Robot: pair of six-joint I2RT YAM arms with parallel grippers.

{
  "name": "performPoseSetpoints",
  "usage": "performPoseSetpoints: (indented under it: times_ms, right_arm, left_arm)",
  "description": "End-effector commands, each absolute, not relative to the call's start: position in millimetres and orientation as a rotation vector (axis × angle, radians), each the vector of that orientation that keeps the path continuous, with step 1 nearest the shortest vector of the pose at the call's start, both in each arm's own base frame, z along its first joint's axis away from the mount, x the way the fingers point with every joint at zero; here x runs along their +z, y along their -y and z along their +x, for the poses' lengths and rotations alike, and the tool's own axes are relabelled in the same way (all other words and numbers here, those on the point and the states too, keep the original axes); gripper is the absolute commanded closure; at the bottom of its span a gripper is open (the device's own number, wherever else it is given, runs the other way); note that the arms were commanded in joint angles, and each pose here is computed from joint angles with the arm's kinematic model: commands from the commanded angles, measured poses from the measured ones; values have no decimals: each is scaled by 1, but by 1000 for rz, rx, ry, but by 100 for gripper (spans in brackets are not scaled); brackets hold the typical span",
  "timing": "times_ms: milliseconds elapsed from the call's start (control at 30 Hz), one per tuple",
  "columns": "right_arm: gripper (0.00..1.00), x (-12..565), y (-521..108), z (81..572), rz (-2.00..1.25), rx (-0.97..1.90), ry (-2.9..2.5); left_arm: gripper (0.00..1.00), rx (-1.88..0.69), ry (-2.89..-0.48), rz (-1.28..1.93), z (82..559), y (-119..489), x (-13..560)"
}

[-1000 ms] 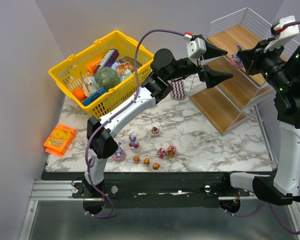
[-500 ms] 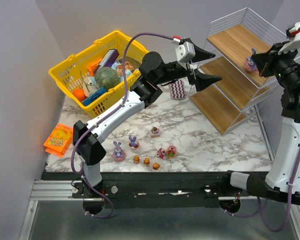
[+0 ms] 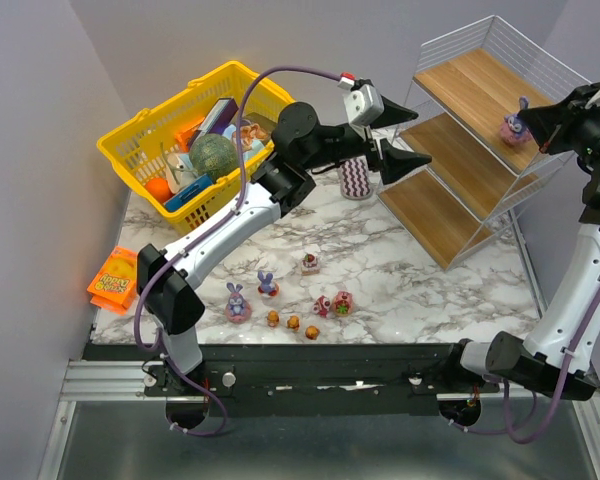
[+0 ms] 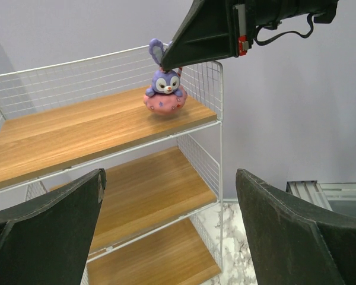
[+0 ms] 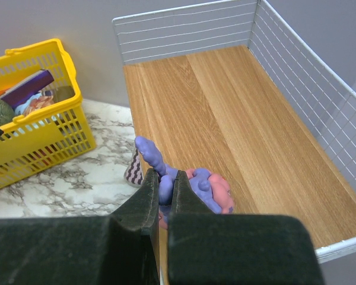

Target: Place and organize the plastic toys onto the shelf

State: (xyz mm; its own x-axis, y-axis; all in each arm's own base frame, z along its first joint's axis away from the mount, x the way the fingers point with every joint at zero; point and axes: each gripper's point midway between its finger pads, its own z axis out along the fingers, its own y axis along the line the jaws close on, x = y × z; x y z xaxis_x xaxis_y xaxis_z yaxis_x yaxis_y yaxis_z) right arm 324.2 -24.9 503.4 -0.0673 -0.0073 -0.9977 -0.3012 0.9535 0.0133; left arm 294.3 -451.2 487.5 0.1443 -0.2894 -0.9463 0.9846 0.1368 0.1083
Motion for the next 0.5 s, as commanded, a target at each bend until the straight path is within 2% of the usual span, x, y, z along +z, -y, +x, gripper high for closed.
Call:
performPoseSetpoints:
  times_ms: [0, 467]
  right_arm:
    - [99, 519, 17, 315, -286, 280, -1573]
    - [99, 503, 21, 313, -239, 306, -1642]
  left_arm:
    - [1, -1143, -911, 968, 286, 436, 503]
    - [1, -1168, -934, 957, 293, 432, 493]
